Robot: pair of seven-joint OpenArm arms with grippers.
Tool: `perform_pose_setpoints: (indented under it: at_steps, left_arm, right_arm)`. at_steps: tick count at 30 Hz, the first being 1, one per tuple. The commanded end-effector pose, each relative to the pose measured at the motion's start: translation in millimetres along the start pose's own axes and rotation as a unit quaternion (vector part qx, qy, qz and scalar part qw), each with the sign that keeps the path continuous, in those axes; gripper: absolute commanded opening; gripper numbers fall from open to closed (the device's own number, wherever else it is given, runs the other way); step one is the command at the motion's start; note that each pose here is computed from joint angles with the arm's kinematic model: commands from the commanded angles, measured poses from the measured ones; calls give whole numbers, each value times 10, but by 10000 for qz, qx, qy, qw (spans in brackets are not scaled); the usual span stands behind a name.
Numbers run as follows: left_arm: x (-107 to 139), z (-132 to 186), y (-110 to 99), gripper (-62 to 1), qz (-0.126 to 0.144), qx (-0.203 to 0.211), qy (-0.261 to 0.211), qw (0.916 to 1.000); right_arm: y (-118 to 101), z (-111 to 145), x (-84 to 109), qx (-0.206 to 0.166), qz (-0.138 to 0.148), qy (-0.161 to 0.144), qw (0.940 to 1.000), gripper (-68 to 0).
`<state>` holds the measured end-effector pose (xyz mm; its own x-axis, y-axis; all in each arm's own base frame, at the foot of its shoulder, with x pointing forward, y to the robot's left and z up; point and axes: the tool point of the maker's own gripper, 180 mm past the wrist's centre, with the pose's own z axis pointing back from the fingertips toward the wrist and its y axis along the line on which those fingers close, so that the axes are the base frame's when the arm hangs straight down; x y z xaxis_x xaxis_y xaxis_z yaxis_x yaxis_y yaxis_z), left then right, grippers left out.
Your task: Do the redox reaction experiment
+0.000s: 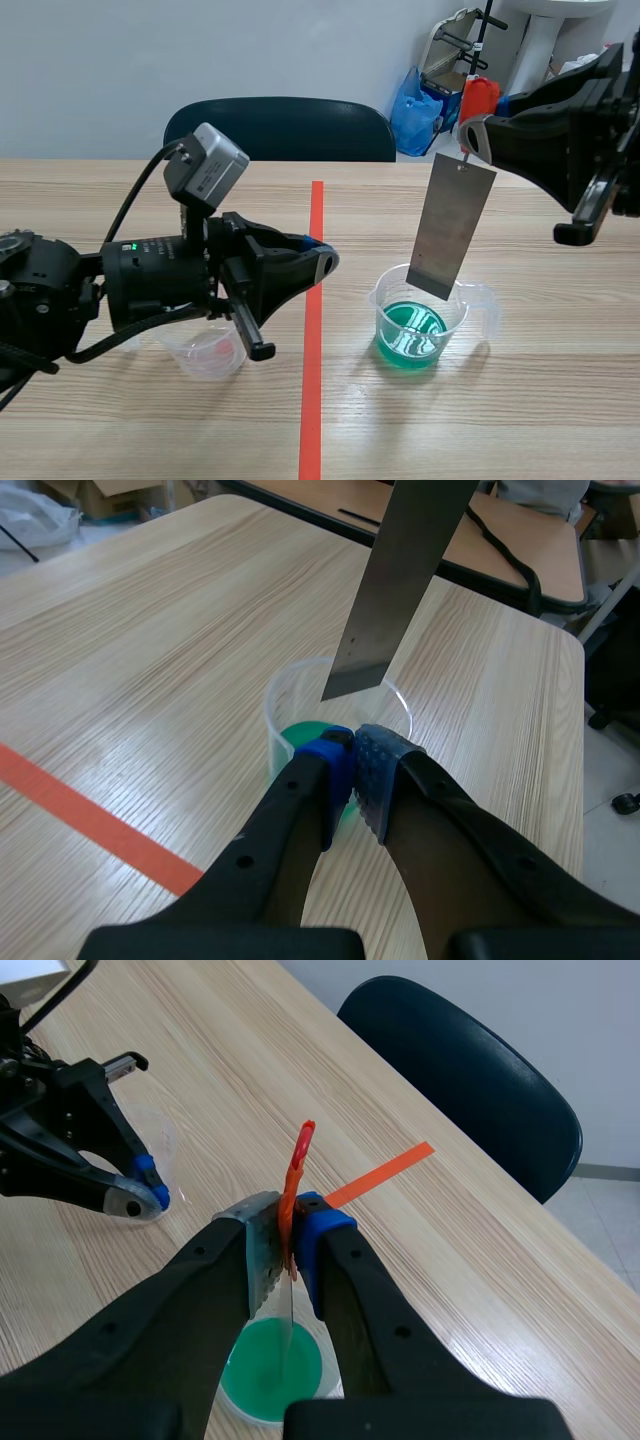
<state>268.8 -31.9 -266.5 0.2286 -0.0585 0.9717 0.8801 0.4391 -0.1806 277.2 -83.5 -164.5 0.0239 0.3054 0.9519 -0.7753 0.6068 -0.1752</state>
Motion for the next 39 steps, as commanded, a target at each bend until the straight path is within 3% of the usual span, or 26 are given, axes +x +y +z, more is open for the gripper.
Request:
perform_pose_setpoints:
  at_steps: [1, 7, 16, 39]
  left_arm:
    - [88, -78, 14, -582, -25, -10, -161, 9999]
    - [85, -273, -6, -582, 75, -62, -236, 9997]
    - [89, -500, -44, -582, 23, -88, -230, 9997]
    - [102, -511, -28, -582, -9, -85, -235, 9997]
  right_arm:
    - [-40, 5, 102, -54, 50, -162, 9998, -669]
    - [-40, 5, 99, -54, 50, -155, 9999, -669]
    - [-40, 5, 96, -54, 50, -145, 9999, -669]
    - [-40, 5, 97, -54, 50, -147, 9999, -669]
